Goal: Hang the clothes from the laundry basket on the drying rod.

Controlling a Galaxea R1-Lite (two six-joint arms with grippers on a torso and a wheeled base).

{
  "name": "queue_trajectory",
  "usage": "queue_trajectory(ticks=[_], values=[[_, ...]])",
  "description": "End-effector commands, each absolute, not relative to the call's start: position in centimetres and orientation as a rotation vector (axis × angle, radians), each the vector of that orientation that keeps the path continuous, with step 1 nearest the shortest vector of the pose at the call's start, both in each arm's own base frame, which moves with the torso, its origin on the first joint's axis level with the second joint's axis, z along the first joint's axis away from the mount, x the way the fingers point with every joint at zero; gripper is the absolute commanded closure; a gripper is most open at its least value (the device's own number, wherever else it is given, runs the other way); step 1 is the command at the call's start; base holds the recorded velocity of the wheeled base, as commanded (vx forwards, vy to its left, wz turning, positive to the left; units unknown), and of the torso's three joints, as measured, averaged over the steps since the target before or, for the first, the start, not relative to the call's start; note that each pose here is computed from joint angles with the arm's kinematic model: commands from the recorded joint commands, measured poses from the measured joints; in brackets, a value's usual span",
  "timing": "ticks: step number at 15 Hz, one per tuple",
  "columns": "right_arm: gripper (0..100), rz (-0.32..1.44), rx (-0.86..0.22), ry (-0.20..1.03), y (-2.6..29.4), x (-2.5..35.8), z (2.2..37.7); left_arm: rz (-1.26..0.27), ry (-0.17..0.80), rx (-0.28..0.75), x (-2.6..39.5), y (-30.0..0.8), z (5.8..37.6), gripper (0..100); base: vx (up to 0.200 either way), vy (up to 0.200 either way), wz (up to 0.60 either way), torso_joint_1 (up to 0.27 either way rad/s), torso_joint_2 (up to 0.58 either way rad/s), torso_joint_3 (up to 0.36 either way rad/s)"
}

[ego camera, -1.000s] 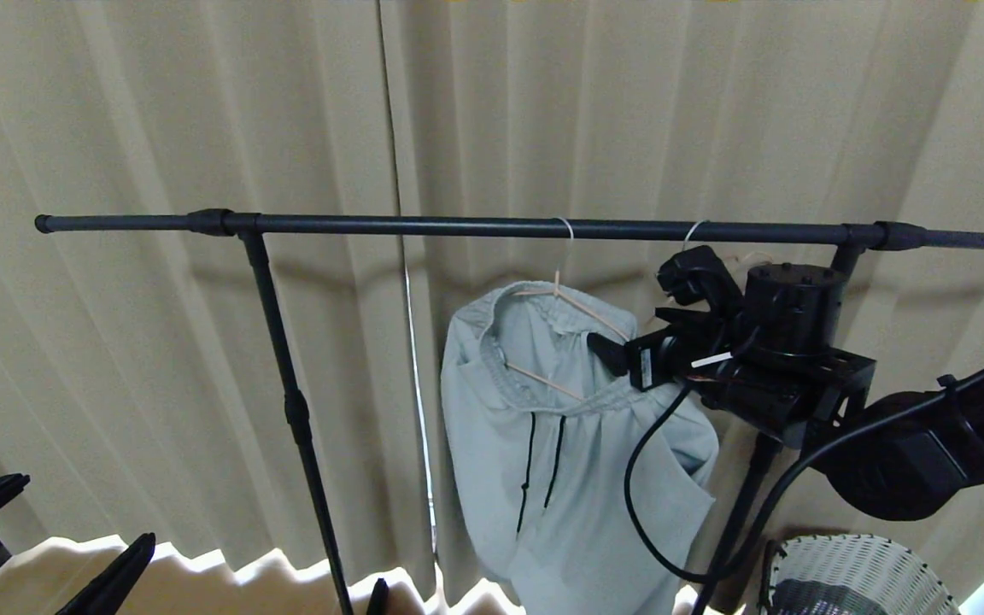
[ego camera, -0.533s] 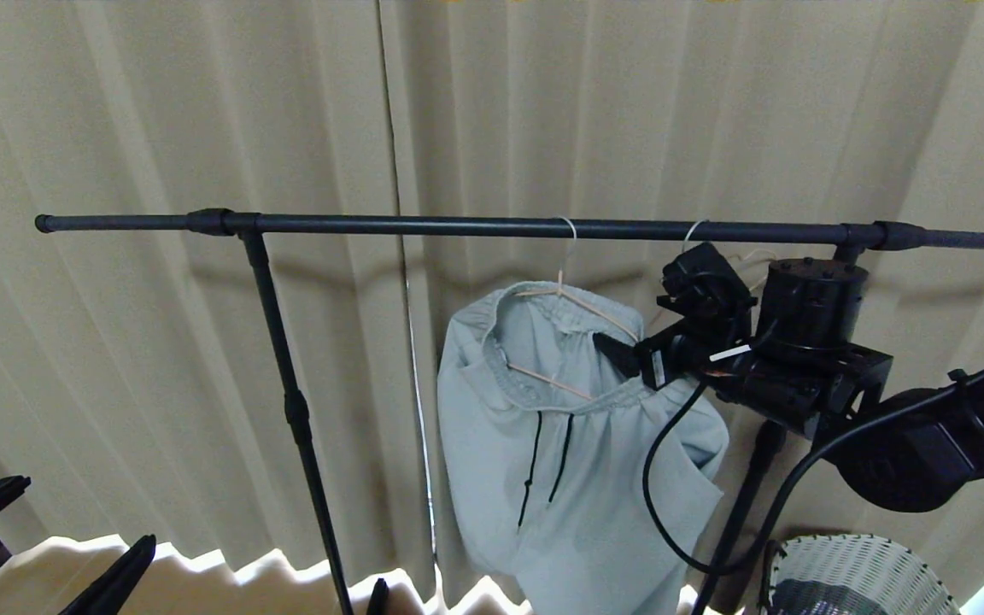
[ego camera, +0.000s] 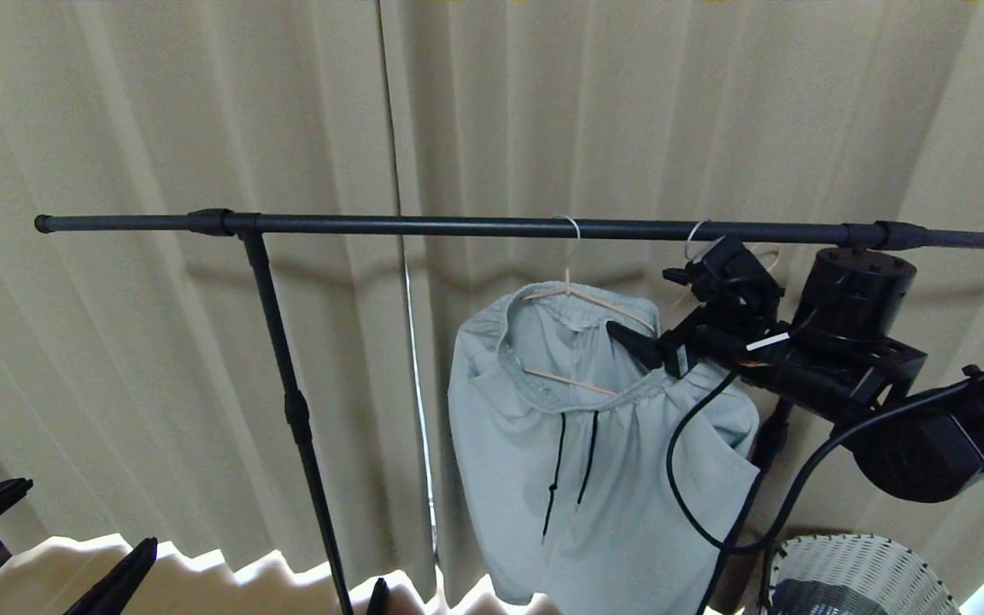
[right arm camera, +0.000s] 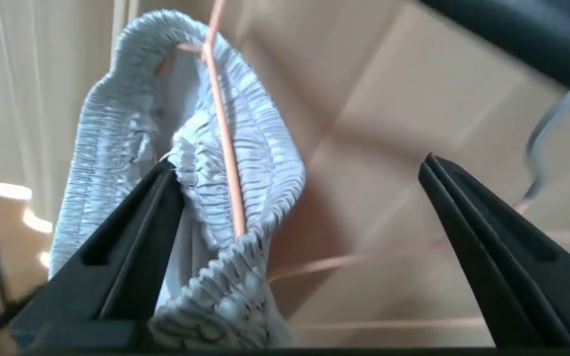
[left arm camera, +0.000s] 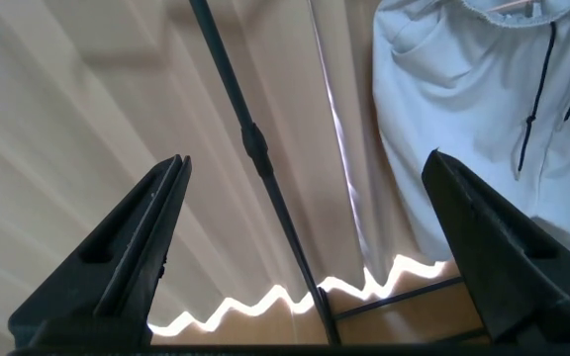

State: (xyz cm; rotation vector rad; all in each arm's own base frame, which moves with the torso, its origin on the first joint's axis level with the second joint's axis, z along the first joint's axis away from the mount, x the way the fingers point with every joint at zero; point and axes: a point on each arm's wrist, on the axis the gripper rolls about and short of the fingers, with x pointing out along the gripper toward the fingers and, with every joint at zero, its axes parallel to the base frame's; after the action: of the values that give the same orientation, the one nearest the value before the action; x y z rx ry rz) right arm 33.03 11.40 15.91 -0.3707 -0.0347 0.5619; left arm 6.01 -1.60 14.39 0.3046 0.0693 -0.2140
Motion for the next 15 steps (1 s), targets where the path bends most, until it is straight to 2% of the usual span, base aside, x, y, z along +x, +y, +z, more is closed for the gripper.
queue_trajectory(ticks=[1, 6, 12, 15], values=[[0, 0.58, -0.397, -0.064, 10.7, 33.3, 16.0, -0.214, 0.069, 0.305, 6.0, -1.6, 14.4, 0, 0.0, 0.0, 0.0, 0.0, 0.0, 0.0], [0, 0.629, -0.403, -0.109, 10.7, 33.0, 16.3, -0.214, 0.07, 0.305, 6.0, -1.6, 14.4, 0, 0.0, 0.0, 0.0, 0.0, 0.0, 0.0], [0, 0.585, -0.411, -0.156, 8.0, 32.2, 18.3, -0.215, 0.082, 0.307, 6.0, -1.6, 14.3, 0, 0.0, 0.0, 0.0, 0.0, 0.0, 0.0], [0, 0.613, -0.401, -0.079, 7.9, 31.1, 17.8, -0.219, 0.095, 0.311, 6.0, -1.6, 14.1, 0, 0.0, 0.0, 0.0, 0.0, 0.0, 0.0]])
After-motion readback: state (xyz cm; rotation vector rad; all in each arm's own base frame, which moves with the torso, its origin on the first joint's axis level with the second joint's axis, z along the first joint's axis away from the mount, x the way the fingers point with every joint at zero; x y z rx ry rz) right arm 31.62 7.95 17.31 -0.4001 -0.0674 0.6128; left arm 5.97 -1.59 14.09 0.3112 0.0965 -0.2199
